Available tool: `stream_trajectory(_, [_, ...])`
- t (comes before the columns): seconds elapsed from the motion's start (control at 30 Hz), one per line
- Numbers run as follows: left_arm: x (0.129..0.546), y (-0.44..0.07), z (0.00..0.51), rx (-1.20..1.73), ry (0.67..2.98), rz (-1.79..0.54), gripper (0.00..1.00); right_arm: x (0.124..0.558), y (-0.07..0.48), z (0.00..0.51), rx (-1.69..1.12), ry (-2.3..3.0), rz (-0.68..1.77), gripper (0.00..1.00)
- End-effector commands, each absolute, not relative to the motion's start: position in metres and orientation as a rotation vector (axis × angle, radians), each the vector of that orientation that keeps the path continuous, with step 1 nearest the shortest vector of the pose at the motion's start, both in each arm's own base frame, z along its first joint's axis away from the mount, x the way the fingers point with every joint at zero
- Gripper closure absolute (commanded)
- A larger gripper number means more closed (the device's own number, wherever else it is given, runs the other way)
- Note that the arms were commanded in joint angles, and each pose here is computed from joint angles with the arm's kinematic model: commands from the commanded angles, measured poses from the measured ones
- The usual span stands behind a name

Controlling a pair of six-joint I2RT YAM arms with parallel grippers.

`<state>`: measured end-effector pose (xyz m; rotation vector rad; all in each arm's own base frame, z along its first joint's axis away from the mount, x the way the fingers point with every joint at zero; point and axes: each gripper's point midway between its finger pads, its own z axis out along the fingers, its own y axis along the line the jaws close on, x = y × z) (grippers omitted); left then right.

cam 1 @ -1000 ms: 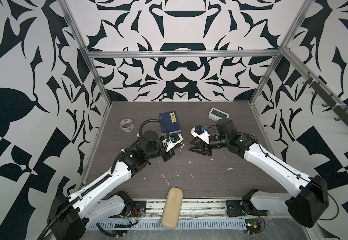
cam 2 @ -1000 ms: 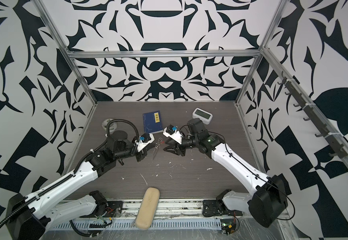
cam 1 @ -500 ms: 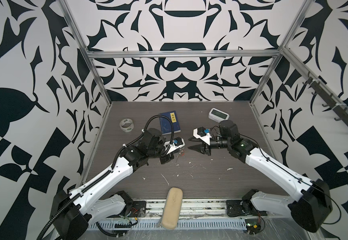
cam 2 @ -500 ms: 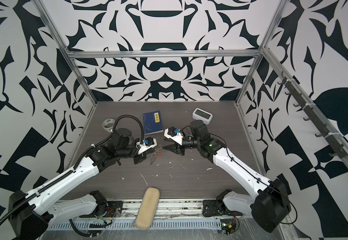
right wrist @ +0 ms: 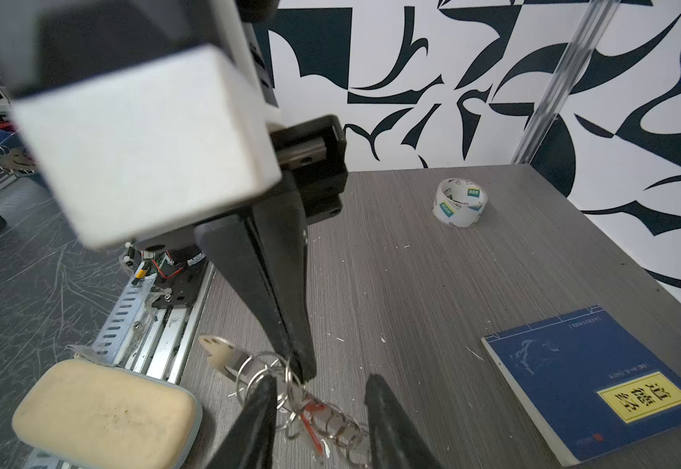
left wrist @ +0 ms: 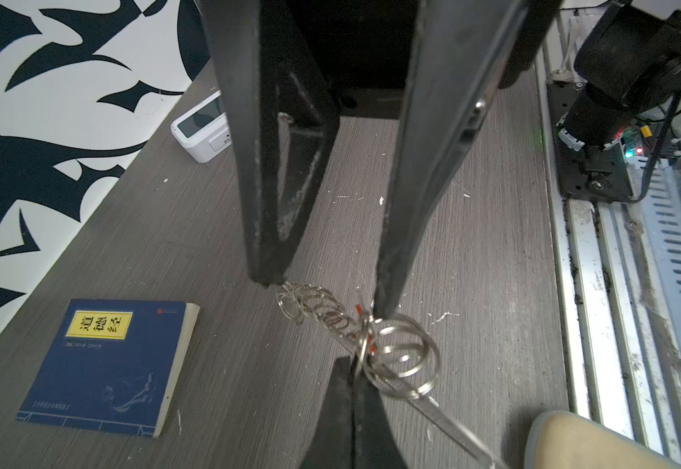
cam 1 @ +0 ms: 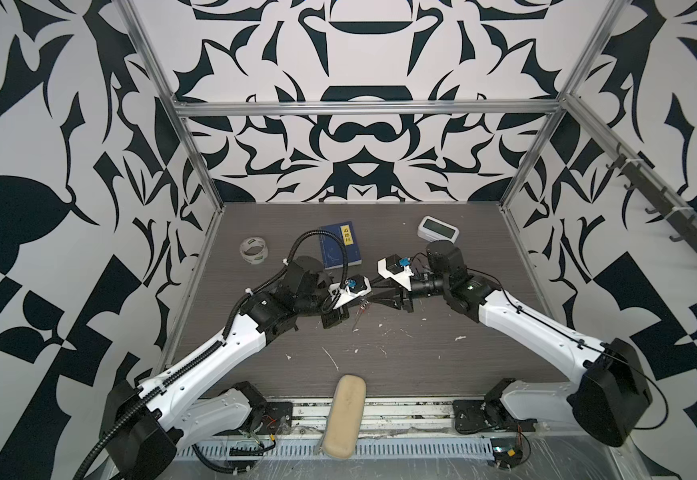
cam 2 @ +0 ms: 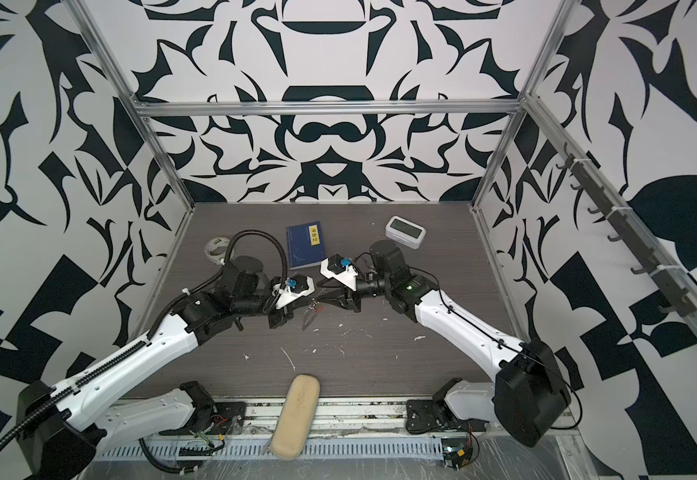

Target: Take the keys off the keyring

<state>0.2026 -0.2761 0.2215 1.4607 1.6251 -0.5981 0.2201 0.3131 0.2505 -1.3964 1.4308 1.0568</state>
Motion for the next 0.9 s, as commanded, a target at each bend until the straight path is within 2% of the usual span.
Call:
stream_trajectory(0.0, [0.199, -0.278, 0.228, 1.452, 1.58, -0.627, 1.0, 0.219, 0.318, 0.261, -1.403, 1.388, 1.078, 0.61])
stream_trajectory(0.17, [0.198, -0.279, 0.229, 1.449, 1.571, -0.636, 1.0, 0.22, 0.321, 0.258, -1.409, 1.398, 1.084, 0.64])
stream_trajectory(0.33, [0.198, -0.279, 0.231, 1.44, 1.56, -0.636, 1.0, 0.221, 0.323, 0.256, -1.413, 1.408, 1.088, 0.79])
stream_trajectory(0.47, [0.198, -0.28, 0.232, 1.431, 1.554, -0.641, 1.0, 0.22, 0.324, 0.254, -1.418, 1.413, 1.096, 0.81])
stream_trajectory(0.5, [0.198, -0.28, 0.233, 1.43, 1.551, -0.641, 1.0, 0.22, 0.324, 0.254, -1.418, 1.415, 1.096, 0.86])
stream_trajectory(0.57, [0.198, -0.28, 0.234, 1.428, 1.551, -0.642, 1.0, 0.219, 0.324, 0.255, -1.422, 1.409, 1.099, 1.0])
stream_trajectory(0.6, [0.198, -0.28, 0.234, 1.423, 1.549, -0.643, 1.0, 0.219, 0.324, 0.255, -1.423, 1.408, 1.097, 1.0])
stream_trajectory(0.63, [0.199, -0.28, 0.235, 1.409, 1.55, -0.646, 0.96, 0.219, 0.324, 0.255, -1.422, 1.405, 1.087, 1.0])
stream_trajectory(0.73, [0.206, -0.276, 0.246, 1.303, 1.528, -0.646, 0.72, 0.219, 0.319, 0.264, -1.406, 1.356, 1.064, 1.0])
stream_trajectory(0.8, [0.21, -0.27, 0.259, 1.217, 1.482, -0.669, 0.66, 0.22, 0.316, 0.275, -1.355, 1.31, 1.08, 1.0])
stream_trajectory(0.87, [0.21, -0.263, 0.269, 1.148, 1.442, -0.703, 0.64, 0.22, 0.315, 0.285, -1.328, 1.27, 1.108, 1.0])
